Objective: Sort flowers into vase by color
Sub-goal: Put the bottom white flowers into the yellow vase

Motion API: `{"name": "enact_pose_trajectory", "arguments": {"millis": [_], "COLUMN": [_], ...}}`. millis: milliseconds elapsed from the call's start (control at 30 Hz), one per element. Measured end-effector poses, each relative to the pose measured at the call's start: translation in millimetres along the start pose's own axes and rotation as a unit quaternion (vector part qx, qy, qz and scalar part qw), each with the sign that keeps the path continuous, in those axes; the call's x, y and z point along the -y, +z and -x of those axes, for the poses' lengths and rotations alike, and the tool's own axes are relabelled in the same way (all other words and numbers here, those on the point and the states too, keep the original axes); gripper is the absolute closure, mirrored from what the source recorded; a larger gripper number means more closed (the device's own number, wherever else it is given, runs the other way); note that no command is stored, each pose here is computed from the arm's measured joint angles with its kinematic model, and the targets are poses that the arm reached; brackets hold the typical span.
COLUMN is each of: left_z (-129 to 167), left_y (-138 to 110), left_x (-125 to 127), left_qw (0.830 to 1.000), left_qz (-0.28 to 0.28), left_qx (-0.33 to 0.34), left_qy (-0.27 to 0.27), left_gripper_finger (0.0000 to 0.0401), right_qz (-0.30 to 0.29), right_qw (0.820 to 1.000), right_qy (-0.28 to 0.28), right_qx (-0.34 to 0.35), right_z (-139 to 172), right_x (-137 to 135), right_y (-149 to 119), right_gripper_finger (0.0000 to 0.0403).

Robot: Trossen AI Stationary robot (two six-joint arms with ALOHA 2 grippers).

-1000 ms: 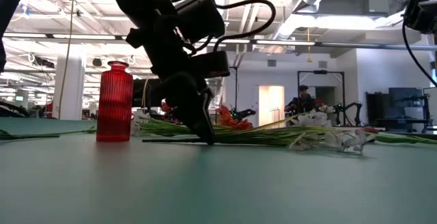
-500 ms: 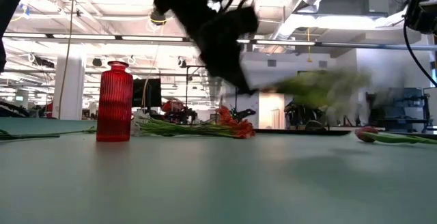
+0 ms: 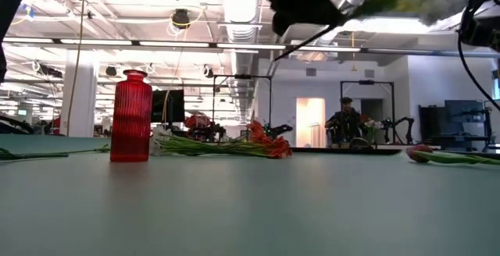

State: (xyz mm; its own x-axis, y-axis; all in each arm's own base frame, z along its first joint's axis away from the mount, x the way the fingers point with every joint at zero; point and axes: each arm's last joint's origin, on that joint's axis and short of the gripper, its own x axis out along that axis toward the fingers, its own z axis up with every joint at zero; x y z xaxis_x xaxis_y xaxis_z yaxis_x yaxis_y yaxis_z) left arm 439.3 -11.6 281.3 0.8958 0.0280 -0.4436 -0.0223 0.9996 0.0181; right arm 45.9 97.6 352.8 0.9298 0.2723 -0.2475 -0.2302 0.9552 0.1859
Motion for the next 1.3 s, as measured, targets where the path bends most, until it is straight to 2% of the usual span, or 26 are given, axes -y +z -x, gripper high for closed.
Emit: {"name": "enact_pose_trajectory", "arguments": {"millis": [333,733,833,1033,1167,1233,1300], "left_z": [-1,0,-1,1,4,6,6], "left_y": [10,14,19,25,27,21,11], "left_x": [0,0,0,4,20,28,33], "left_qw": [0.996,0.993,0.989,0.983,0.972,0.960,0.954], "left_qz": [-0.008,-0.038,-0.032,-0.020,-0.025,-0.030,-0.035], "left_qx": [0.088,0.111,0.142,0.182,0.233,0.279,0.297], "left_qy": [-0.020,-0.019,-0.019,-0.014,0.005,0.000,-0.008], "left_gripper_finger": [0.0401,0.0401,0.0401,0.0401,0.0401,0.0401,0.0401], "right_qz": [0.032,0.059,0.064,0.066,0.057,0.055,0.057], "right_qw": [0.998,0.992,0.989,0.975,0.972,0.973,0.974], "right_qy": [0.019,-0.006,-0.036,-0.159,-0.177,-0.173,-0.170], "right_qx": [0.044,0.113,0.127,0.139,0.141,0.140,0.138], "right_z": [6,14,15,15,12,10,8], "right_x": [3,7,8,15,16,15,14], "right_y": [14,34,38,40,40,37,33], "right_gripper_finger": [0.0210,0.0210,0.0210,0.0210,0.0210,0.0210,0.0210]}}
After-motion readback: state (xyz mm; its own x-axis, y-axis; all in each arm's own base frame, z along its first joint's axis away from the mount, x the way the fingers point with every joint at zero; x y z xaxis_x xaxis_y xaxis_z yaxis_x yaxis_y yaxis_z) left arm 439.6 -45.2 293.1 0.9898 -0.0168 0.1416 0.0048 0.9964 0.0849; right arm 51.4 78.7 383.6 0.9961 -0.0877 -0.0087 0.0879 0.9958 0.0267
